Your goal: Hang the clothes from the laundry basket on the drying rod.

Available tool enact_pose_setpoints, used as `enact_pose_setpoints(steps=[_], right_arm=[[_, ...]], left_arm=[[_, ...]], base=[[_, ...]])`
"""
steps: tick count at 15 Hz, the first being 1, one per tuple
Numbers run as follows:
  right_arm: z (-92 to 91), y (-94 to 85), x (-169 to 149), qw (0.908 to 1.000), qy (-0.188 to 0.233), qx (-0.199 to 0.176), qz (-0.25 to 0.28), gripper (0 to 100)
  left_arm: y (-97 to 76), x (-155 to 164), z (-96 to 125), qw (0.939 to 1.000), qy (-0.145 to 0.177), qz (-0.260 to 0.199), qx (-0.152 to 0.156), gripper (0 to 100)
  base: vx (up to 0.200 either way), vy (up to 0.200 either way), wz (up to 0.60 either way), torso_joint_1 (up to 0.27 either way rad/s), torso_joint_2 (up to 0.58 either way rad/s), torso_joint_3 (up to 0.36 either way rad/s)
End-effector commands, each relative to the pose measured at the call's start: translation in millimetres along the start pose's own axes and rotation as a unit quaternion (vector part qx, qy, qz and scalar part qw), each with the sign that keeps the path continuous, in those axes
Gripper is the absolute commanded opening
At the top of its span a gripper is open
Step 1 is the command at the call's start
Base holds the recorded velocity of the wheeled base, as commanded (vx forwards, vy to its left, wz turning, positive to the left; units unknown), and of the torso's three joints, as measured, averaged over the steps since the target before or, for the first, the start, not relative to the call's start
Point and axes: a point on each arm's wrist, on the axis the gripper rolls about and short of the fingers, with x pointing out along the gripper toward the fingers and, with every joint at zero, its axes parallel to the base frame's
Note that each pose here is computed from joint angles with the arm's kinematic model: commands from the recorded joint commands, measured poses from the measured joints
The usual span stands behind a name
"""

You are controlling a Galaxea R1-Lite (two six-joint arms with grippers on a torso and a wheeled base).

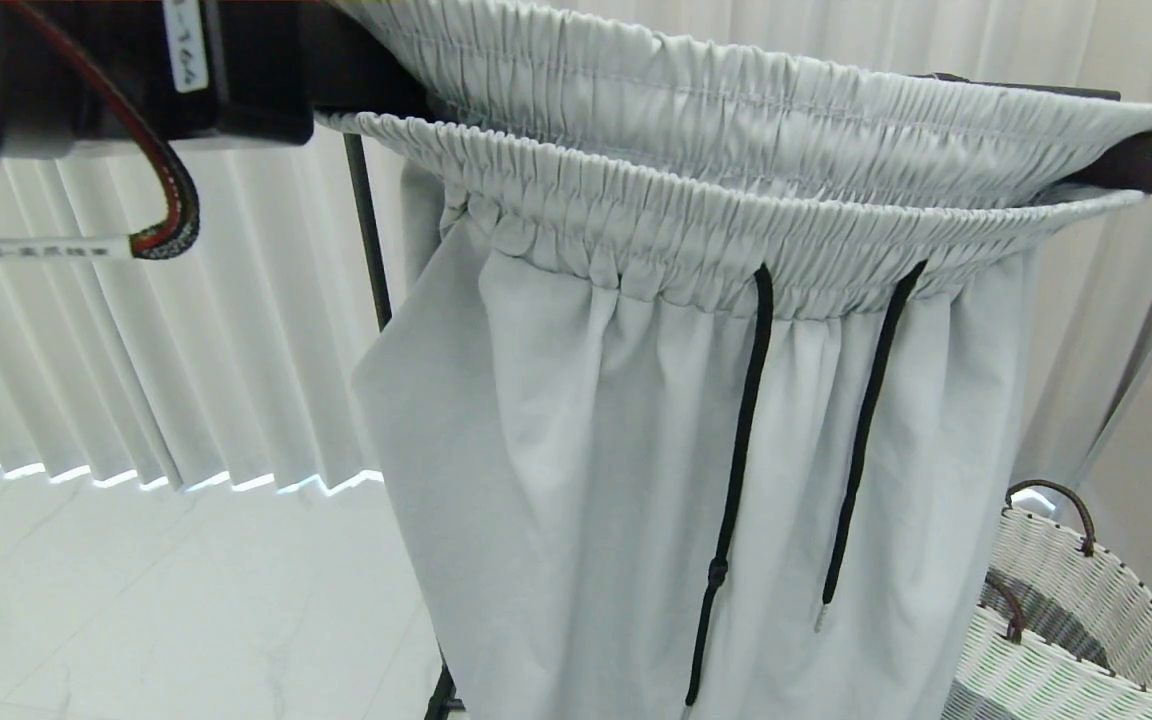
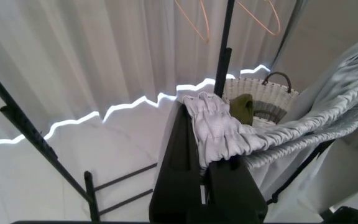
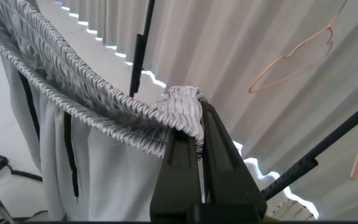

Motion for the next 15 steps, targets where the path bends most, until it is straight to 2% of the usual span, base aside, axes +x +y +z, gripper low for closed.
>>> enact_pose_setpoints(steps=[1,4,9,12,13,15], right_arm=[[-0.2,0.0,0,1.0000,0.001,0.001,-0.001,100],[-2.0,-0.1,-6,1.0000,0.000,0.001,-0.006,100],[-12.9,-1.0,-28,0.9999,-0.003,0.003,-0.011,100],[-13.7,-1.3,-34,0.9999,-0.008,0.007,-0.008,100],[-16.2,-5.6,-34,0.9995,0.001,0.015,-0.029,100],[-29.4,-21.7,-36,0.9916,0.062,0.024,-0.111,100]], left_arm=[[-0.3,1,0,1.0000,0.001,0.000,0.001,0],[3.2,2,0,1.0000,0.000,0.009,-0.002,0],[25.5,13,4,0.9973,-0.015,0.069,-0.022,0],[27.2,12,2,0.9971,-0.013,0.072,-0.022,0],[28.3,9,1,0.9971,-0.013,0.072,-0.020,0],[32.7,0,-3,0.9965,-0.011,0.083,0.001,0]], base=[[0.000,0.000,0.00,0.000,0.00,0.000],[0.000,0.000,0.00,0.000,0.00,0.000],[0.000,0.000,0.00,0.000,0.00,0.000],[0.000,0.000,0.00,0.000,0.00,0.000],[0.000,0.000,0.00,0.000,0.00,0.000],[0.000,0.000,0.00,0.000,0.00,0.000]])
